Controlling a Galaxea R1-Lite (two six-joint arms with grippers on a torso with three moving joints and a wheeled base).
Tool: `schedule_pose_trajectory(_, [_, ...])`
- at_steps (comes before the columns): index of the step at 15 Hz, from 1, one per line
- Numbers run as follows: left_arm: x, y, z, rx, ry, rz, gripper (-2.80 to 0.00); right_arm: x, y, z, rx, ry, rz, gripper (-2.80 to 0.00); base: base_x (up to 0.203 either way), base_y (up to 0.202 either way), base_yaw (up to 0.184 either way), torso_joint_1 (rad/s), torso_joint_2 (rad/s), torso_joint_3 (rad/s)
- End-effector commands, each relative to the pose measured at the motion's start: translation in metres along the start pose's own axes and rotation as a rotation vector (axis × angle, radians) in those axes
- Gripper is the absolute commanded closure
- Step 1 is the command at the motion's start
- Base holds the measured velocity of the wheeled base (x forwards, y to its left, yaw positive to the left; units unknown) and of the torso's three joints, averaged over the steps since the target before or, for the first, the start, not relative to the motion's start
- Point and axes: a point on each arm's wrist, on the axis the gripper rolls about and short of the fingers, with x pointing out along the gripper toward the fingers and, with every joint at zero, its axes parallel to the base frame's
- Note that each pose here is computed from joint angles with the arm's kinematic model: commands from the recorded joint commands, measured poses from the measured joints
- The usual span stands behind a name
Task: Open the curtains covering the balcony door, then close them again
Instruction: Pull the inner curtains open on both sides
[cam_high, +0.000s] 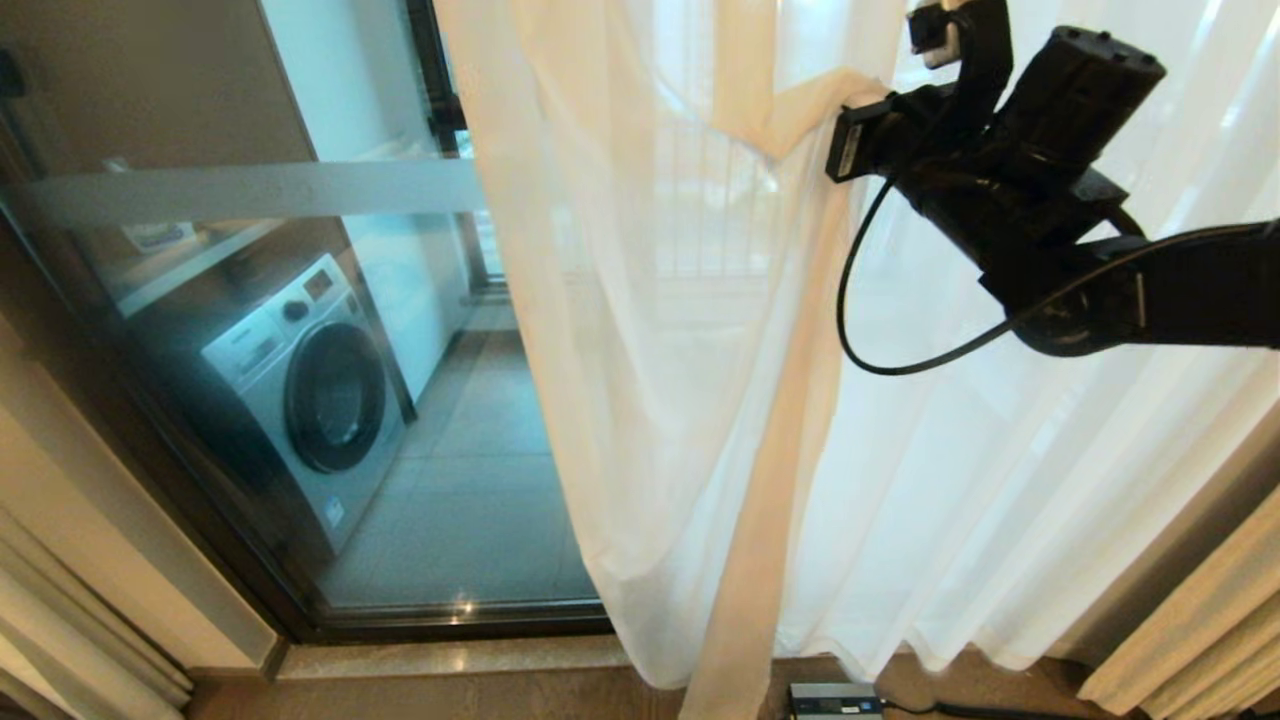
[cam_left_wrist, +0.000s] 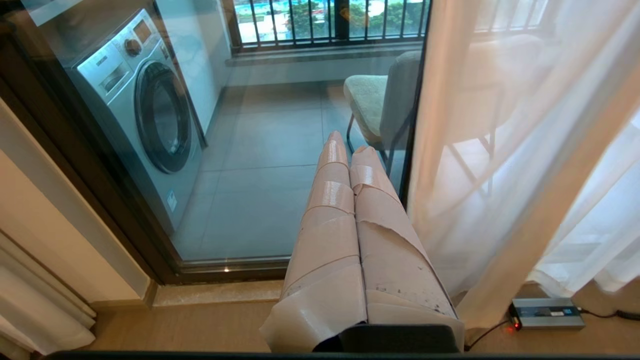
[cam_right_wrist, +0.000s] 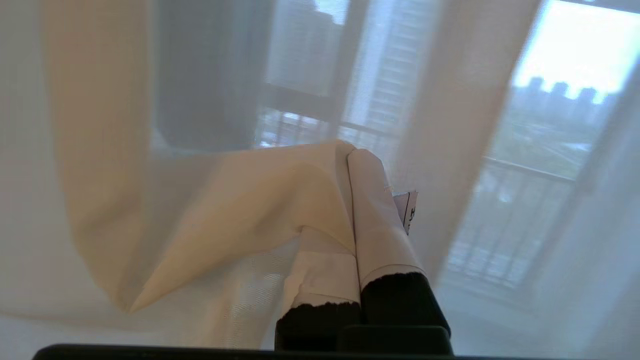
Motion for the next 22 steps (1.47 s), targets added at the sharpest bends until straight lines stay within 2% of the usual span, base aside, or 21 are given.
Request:
schedule_pose_trajectory(1, [0.0,0.0,0.0,0.001,-0.001,0.0,0.0,-0.011,-0.017,0.019,-0.011,-0.019,-0.059,0.0,0.0,0.0,0.0,0.0,0.0,0.0])
schedule_pose_trajectory(4, [0.0,0.0,0.0,0.001,-0.001,0.0,0.0,-0.022,-0.035,0.027,-0.031,-0.013,-0.102,0.0,0.0,0.0,0.0,0.0,0.0,0.0])
schedule_pose_trajectory(13, [0.0,0.0,0.0,0.001,-0.001,0.0,0.0,-0.069,-0.078,0.029,-0.086,0.093,-0.229,0.0,0.0,0.0,0.0,0.0,0.0,0.0])
schedule_pose_trajectory(17, [0.0,0.0,0.0,0.001,-0.001,0.0,0.0,-0.087,-0.083,0.027,-0.093,0.132,-0.256,0.0,0.0,0.0,0.0,0.0,0.0,0.0])
schedule_pose_trajectory(22, [0.0,0.0,0.0,0.001,-0.001,0.0,0.0,-0.096,-0.085,0.03,-0.094,0.134,-0.265,0.0,0.0,0.0,0.0,0.0,0.0,0.0])
